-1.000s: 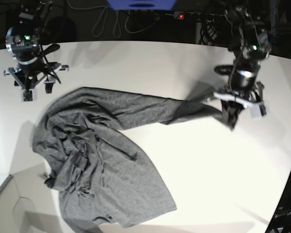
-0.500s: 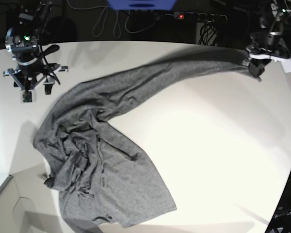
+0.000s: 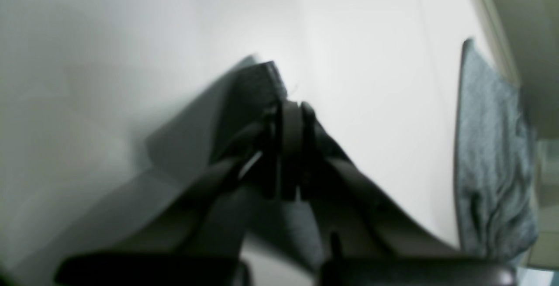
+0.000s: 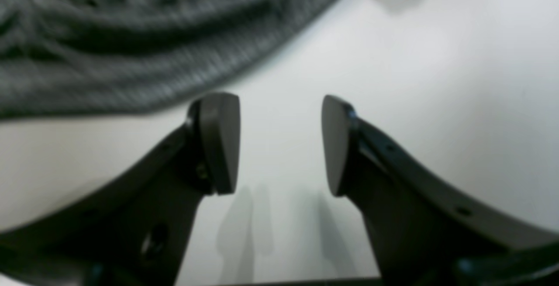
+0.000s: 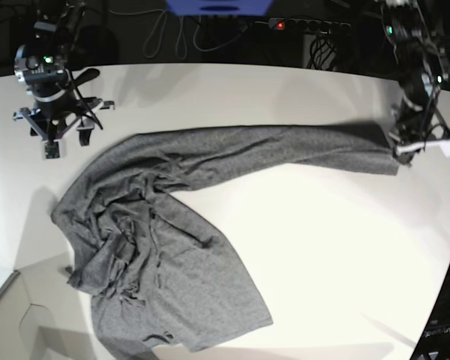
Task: Layout the t-shirt on the table in an organized manner, then fold the t-shirt properly
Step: 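Release the sleeve with the left gripper and lift it clear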
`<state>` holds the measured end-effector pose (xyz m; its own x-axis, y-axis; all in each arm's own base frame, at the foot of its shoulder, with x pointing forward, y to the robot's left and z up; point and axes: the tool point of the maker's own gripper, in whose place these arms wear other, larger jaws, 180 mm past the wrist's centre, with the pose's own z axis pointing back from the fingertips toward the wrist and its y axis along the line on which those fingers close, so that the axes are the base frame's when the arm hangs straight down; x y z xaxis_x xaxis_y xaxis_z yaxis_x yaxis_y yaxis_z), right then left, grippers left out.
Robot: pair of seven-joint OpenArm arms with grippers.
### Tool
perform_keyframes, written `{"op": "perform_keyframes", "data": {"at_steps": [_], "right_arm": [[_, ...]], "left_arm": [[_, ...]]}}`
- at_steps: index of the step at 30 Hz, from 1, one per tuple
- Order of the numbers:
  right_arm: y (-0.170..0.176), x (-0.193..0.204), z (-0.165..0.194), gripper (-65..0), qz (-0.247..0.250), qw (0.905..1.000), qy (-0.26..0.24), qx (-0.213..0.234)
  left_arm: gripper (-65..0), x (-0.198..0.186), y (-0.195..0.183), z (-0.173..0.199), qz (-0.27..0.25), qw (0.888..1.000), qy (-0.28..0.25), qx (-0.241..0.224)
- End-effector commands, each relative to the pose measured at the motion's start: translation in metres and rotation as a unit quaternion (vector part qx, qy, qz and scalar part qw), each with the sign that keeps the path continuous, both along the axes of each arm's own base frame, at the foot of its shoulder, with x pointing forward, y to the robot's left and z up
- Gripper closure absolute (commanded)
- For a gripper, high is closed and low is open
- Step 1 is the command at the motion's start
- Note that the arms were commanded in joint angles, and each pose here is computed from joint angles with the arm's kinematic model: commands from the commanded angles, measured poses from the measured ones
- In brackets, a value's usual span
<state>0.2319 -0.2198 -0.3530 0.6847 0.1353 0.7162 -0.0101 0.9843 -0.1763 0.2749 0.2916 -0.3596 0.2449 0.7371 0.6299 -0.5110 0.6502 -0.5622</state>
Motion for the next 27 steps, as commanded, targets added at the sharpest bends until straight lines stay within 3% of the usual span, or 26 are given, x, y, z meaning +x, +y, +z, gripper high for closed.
{"op": "perform_keyframes", "data": {"at_steps": [1,6,10,13,18,27], "right_arm": [[0.000,0.007,0.012,-30.6,0.005,0.9997,-0.025,-0.003],[-0.002,0.007,0.012,-30.6,0.002,0.9997,-0.025,-0.005],[-0.002,0.007,0.012,-30.6,0.002,0.9997,-0.025,-0.005],[-0.002,0.007,0.012,-30.6,0.001,0.9997,-0.025,-0.004],[-0.001,0.008,0.012,-30.6,0.003,0.9996,-0.026,-0.003],[0.002,0.010,0.011,-30.6,0.001,0.9996,-0.027,0.003]], "left_arm": [[-0.3,0.008,0.006,0.010,0.003,1.000,-0.019,0.009],[-0.2,0.008,0.000,0.026,-0.007,0.999,-0.037,0.012],[-0.2,-0.013,-0.028,0.049,-0.049,0.998,-0.038,0.015],[-0.2,-0.033,-0.032,0.053,-0.044,0.998,-0.031,0.015],[-0.2,-0.029,-0.027,0.025,-0.024,1.000,-0.005,0.002],[-0.4,0.031,-0.015,-0.018,0.009,0.998,0.007,-0.066]]}}
